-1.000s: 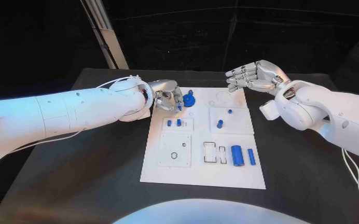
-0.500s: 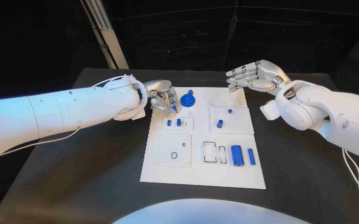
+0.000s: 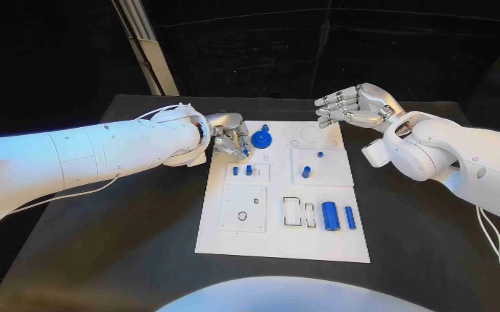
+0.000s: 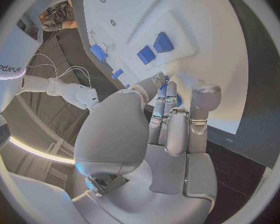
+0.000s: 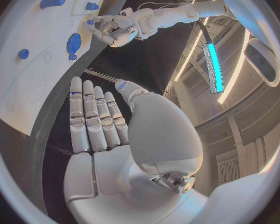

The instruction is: Assemble the parts on the task board

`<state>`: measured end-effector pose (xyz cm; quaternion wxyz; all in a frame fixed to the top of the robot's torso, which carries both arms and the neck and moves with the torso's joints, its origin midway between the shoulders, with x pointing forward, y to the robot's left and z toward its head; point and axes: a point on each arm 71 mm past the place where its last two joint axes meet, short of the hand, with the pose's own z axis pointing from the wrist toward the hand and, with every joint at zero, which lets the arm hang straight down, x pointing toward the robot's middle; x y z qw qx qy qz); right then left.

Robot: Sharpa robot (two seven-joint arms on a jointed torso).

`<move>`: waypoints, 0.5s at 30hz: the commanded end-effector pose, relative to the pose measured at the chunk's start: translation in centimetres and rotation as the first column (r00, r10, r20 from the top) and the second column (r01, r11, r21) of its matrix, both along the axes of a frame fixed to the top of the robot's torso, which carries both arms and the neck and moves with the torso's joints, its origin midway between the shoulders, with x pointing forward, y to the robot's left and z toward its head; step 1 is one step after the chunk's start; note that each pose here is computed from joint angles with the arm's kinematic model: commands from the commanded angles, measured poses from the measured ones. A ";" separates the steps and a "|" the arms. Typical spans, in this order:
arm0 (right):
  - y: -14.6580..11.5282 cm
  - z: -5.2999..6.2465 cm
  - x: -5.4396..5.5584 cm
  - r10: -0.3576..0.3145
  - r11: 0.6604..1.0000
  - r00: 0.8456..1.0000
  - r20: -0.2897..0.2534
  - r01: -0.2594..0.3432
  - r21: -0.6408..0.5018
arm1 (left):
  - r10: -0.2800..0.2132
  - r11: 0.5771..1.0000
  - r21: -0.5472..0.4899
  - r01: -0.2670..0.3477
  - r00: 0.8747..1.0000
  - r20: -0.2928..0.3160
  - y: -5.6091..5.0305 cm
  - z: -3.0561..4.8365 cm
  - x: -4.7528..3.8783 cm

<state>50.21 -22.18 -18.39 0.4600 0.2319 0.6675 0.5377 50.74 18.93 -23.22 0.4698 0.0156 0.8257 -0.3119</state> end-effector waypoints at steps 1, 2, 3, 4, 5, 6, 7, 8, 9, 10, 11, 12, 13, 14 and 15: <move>0.2 0.2 0.0 0.012 1.000 1.000 0.008 -0.012 0.002 | 0.014 1.000 0.023 -0.014 0.999 -0.032 -0.1 -0.25 0.08; 0.2 0.2 0.0 0.012 1.000 1.000 0.008 -0.012 0.002 | 0.015 1.000 0.025 -0.014 0.999 -0.034 -0.1 -0.28 0.10; 0.2 0.2 -0.1 0.013 1.000 1.000 0.008 -0.013 0.001 | 0.016 0.999 0.028 -0.014 0.999 -0.037 -0.2 -0.33 0.12; 0.2 0.2 -0.1 0.013 1.000 1.000 0.009 -0.013 0.002 | 0.016 0.999 0.032 -0.014 0.999 -0.041 -0.2 -0.37 0.12; 0.3 0.2 -0.1 0.014 1.000 1.000 0.009 -0.014 0.002 | 0.015 0.999 0.035 -0.014 0.999 -0.045 -0.3 -0.42 0.12; 0.3 0.2 -0.1 0.015 1.000 1.000 0.009 -0.015 0.002 | 0.015 0.999 0.039 -0.013 0.999 -0.048 -0.3 -0.46 0.11; 0.3 0.2 -0.1 0.015 1.000 1.000 0.009 -0.015 0.002 | 0.015 0.999 0.041 -0.013 0.999 -0.050 -0.4 -0.48 0.11; 0.3 0.2 -0.1 0.016 1.000 1.000 0.010 -0.016 0.001 | 0.015 0.999 0.047 -0.012 0.999 -0.052 -0.4 -0.52 0.11; 0.3 0.2 -0.1 0.017 1.000 1.000 0.010 -0.017 0.001 | 0.015 0.999 0.052 -0.012 0.998 -0.054 -0.4 -0.56 0.11; 0.3 0.2 -0.1 0.017 1.000 1.000 0.010 -0.017 0.001 | 0.016 0.998 0.056 -0.013 0.998 -0.055 -0.4 -0.59 0.11; 0.3 0.2 -0.1 0.017 1.000 1.000 0.010 -0.017 0.001 | 0.016 0.998 0.059 -0.013 0.998 -0.056 -0.3 -0.61 0.12; 0.3 0.2 -0.1 0.017 1.000 1.000 0.010 -0.017 0.001 | 0.017 0.998 0.061 -0.014 0.998 -0.057 -0.3 -0.62 0.12; 0.3 0.2 -0.1 0.017 1.000 1.000 0.010 -0.017 0.001 | 0.018 0.998 0.063 -0.014 0.998 -0.058 -0.3 -0.63 0.12; 0.3 0.2 -0.1 0.017 1.000 1.000 0.010 -0.017 0.001 | 0.019 0.998 0.064 -0.015 0.998 -0.058 -0.3 -0.64 0.12; 0.3 0.2 -0.1 0.017 1.000 1.000 0.011 -0.017 0.001 | 0.019 0.998 0.065 -0.015 0.998 -0.058 -0.3 -0.65 0.12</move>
